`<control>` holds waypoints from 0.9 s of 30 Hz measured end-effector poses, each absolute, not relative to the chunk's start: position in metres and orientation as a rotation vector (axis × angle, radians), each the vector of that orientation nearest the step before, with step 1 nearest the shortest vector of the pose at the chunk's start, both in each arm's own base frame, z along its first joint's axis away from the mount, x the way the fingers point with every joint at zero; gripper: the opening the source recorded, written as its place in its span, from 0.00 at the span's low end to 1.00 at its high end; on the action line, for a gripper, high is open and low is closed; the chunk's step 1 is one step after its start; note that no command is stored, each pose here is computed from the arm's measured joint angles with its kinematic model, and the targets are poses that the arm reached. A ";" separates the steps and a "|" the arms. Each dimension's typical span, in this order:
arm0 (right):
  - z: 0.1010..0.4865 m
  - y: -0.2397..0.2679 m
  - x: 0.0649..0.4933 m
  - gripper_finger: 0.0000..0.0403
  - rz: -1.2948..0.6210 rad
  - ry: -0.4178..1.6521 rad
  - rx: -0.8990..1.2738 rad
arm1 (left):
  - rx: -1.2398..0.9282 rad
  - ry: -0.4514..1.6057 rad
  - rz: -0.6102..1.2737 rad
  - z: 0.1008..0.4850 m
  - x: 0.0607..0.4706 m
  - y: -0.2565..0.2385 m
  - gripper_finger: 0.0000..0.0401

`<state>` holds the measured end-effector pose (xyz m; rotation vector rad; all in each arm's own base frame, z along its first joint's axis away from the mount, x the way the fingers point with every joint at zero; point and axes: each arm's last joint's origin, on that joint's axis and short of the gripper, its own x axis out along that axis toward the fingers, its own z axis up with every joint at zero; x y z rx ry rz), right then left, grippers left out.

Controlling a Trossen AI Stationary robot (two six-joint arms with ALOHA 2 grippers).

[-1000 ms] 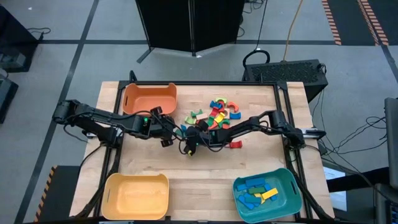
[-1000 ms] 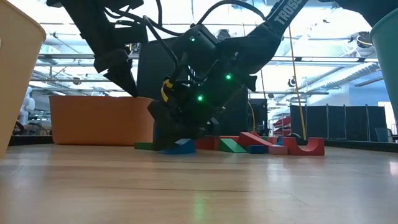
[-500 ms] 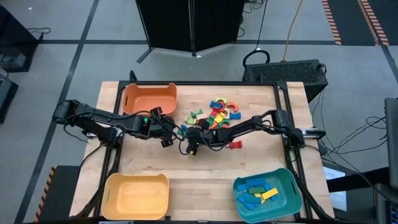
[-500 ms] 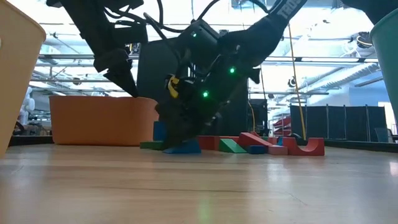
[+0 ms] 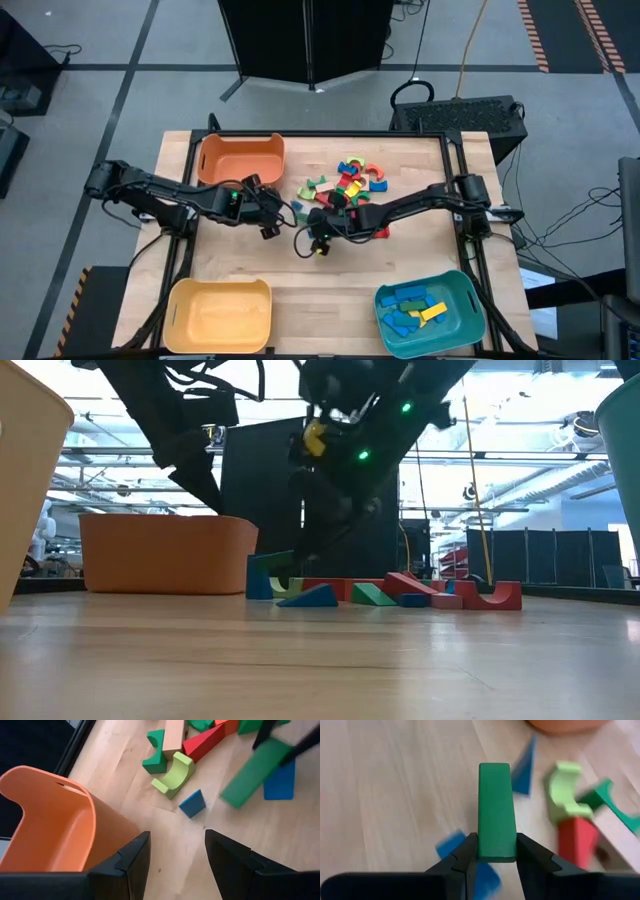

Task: Sort blocks by size
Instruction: Put the green rectangular block into the blue bin

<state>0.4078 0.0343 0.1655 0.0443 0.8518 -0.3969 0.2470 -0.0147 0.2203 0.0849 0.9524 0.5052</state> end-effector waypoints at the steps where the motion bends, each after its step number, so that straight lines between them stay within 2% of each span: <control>1: 0.169 0.036 0.406 0.25 -0.399 0.849 0.045 | 0.087 0.952 0.500 0.220 0.247 -0.016 0.47; 16: 0.233 0.078 0.346 0.25 -0.564 0.863 -0.054 | 0.028 0.882 0.437 0.222 0.246 -0.046 0.47; 27: 0.261 0.114 0.301 0.25 -0.545 0.864 -0.013 | 0.014 0.802 0.360 0.226 0.247 -0.069 0.47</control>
